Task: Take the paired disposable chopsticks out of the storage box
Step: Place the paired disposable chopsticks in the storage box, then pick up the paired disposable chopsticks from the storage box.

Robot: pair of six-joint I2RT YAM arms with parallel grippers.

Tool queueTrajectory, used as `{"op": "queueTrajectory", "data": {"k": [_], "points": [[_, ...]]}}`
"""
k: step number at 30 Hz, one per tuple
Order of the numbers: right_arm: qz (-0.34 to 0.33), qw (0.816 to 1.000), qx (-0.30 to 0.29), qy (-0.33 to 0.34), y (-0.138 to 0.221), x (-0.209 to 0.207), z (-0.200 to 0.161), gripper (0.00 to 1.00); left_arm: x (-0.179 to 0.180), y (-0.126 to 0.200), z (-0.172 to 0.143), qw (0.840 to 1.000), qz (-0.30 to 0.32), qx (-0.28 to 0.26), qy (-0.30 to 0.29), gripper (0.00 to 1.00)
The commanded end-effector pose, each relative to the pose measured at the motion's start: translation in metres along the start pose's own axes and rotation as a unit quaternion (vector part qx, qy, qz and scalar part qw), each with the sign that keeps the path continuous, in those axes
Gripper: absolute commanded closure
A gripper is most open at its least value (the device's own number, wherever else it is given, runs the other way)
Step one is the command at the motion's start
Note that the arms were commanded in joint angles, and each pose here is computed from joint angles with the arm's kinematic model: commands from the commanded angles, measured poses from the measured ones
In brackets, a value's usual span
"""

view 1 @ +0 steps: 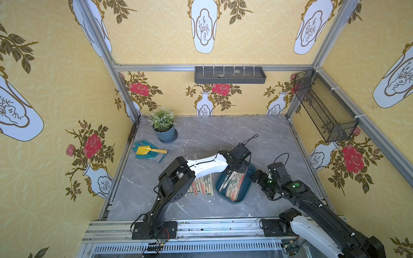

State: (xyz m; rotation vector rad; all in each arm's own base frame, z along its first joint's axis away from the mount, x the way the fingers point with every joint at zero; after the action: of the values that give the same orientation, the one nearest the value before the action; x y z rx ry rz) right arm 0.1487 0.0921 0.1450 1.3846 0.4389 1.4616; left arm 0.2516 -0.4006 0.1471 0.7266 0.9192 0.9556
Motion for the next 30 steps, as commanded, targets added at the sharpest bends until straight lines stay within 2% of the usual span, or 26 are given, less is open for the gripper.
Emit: {"op": "queueTrajectory", "data": {"k": [1, 5, 9, 25, 30], "points": [[-0.004, 1.0, -0.002, 0.003, 0.0, -0.001, 0.0, 0.03, 0.01, 0.007, -0.002, 1.0, 0.029, -0.012, 0.003, 0.63], [-0.004, 1.0, 0.0, 0.001, 0.0, -0.001, 0.0, 0.03, 0.008, 0.023, 0.003, 0.999, 0.004, -0.036, 0.004, 0.6], [-0.005, 1.0, 0.0, 0.004, -0.001, 0.0, 0.001, 0.03, 0.008, 0.026, 0.004, 0.999, 0.01, -0.038, 0.001, 0.59], [-0.004, 1.0, -0.001, 0.003, 0.0, 0.001, 0.002, 0.03, 0.023, -0.01, -0.011, 0.997, 0.076, 0.008, -0.006, 0.59], [-0.004, 1.0, -0.002, 0.004, 0.001, 0.002, 0.003, 0.03, 0.022, -0.012, -0.012, 0.997, 0.07, 0.011, -0.005, 0.66]]}}
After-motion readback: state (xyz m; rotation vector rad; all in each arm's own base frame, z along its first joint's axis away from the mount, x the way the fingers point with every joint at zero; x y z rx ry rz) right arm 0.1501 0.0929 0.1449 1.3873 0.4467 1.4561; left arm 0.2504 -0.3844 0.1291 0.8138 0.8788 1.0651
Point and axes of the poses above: each gripper's point midway between its finger pads, its own y axis back along the fingers, its own x axis along the line the jaws close on, z = x × y, the point moved 9 cm from there along y, back along the fingers, and after that the axes turned 12 degrees about y, right-handed, at the moved point
